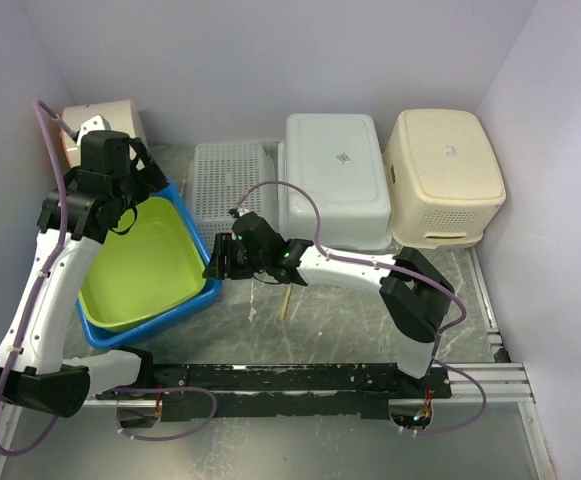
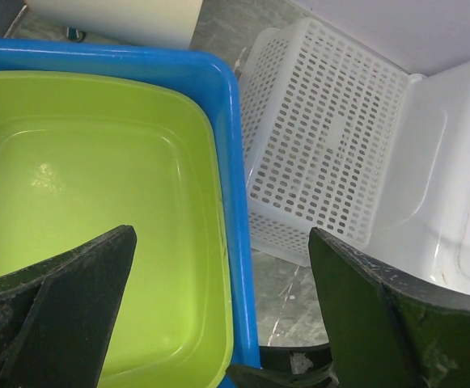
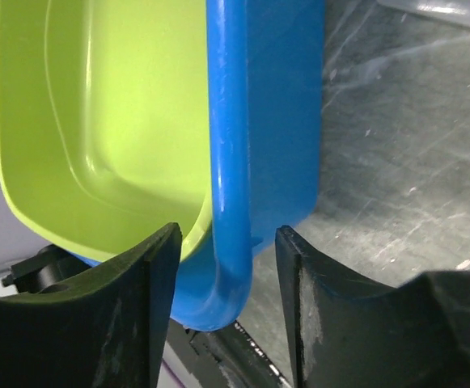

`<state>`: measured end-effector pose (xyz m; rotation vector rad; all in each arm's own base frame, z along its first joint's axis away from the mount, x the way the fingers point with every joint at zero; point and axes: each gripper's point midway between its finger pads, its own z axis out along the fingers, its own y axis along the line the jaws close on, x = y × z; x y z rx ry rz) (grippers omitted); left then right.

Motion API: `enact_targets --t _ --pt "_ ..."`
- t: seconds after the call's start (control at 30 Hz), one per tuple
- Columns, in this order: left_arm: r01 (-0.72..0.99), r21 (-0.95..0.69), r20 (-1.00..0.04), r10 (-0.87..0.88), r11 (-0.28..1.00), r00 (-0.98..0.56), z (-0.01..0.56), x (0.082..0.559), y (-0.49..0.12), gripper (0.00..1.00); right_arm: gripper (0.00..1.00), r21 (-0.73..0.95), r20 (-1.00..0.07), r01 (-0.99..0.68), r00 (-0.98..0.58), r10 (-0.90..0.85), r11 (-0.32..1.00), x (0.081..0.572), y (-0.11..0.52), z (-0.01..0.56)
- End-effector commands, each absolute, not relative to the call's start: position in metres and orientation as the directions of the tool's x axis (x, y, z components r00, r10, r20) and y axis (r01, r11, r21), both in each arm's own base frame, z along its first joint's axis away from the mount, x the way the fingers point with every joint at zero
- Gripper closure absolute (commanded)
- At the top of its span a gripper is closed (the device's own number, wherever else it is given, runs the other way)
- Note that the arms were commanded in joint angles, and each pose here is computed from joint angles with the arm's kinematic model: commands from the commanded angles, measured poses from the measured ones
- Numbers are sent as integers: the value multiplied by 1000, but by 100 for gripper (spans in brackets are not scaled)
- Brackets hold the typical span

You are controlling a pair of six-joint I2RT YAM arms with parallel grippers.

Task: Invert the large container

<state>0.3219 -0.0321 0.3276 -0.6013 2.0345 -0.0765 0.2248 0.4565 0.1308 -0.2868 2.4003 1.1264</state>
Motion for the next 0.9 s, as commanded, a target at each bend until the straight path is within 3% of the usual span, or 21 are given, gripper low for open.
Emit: enact_targets --t 0.0,0.23,0.33,0.47,0.7,0.87 --pt "-376 -261 -802 -416 889 -428 322 323 -32 0 55 668 -488 -409 -871 -48 622 208 462 131" --pt "-349 -288 -800 -425 892 -425 322 323 -38 0 75 648 -500 -433 -863 -79 627 205 458 129" --pt "-352 -287 -797 -426 891 -429 320 323 -38 0 83 627 -551 -507 -825 -123 591 205 460 137" --pt "-348 -291 -801 -426 891 -421 325 322 -37 0 85 546 -643 -671 -720 -262 502 210 461 150" --pt "-343 -293 -802 -425 892 -420 327 321 -38 0 100 407 -693 -787 -597 -404 464 247 433 141" --pt "-337 -301 -802 -428 892 -417 329 320 -39 1 100 381 -689 -846 -529 -495 373 267 417 139"
